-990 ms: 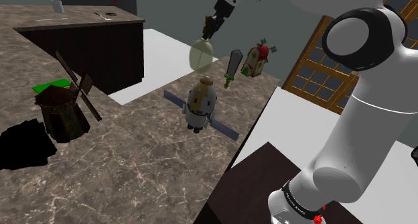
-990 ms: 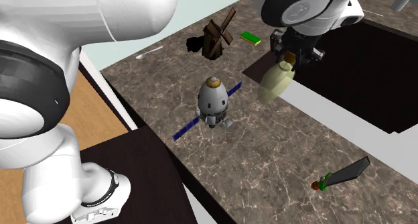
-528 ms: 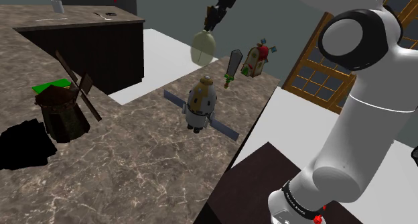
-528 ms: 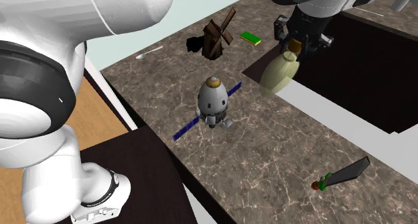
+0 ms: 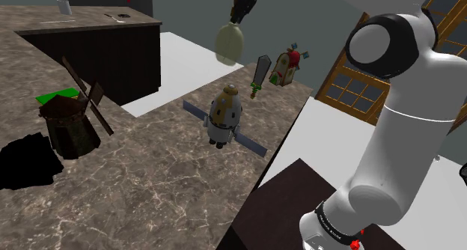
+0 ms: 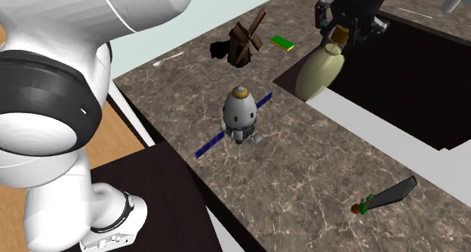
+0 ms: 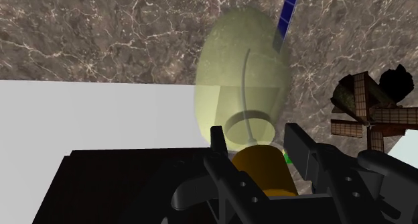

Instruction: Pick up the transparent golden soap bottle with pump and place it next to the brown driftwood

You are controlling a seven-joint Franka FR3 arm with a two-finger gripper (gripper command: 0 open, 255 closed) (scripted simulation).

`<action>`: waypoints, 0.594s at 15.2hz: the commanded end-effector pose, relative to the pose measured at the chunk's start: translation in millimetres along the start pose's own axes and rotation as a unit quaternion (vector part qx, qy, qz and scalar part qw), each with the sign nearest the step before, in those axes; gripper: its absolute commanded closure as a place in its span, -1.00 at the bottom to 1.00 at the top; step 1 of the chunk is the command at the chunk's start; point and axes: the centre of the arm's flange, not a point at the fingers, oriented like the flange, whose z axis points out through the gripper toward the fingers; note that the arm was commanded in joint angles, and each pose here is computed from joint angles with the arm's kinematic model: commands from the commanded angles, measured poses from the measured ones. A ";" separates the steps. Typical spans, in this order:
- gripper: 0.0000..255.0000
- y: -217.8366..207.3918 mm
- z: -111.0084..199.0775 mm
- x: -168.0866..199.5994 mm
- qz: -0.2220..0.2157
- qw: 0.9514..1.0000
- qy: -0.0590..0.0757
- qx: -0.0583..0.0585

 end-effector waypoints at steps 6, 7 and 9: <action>1.00 -2.9 -32.5 11.5 0.000 1.000 0.000 0.000; 1.00 -14.0 -25.8 13.3 0.000 1.000 0.000 0.000; 1.00 -36.4 -12.2 17.0 0.000 1.000 0.000 0.000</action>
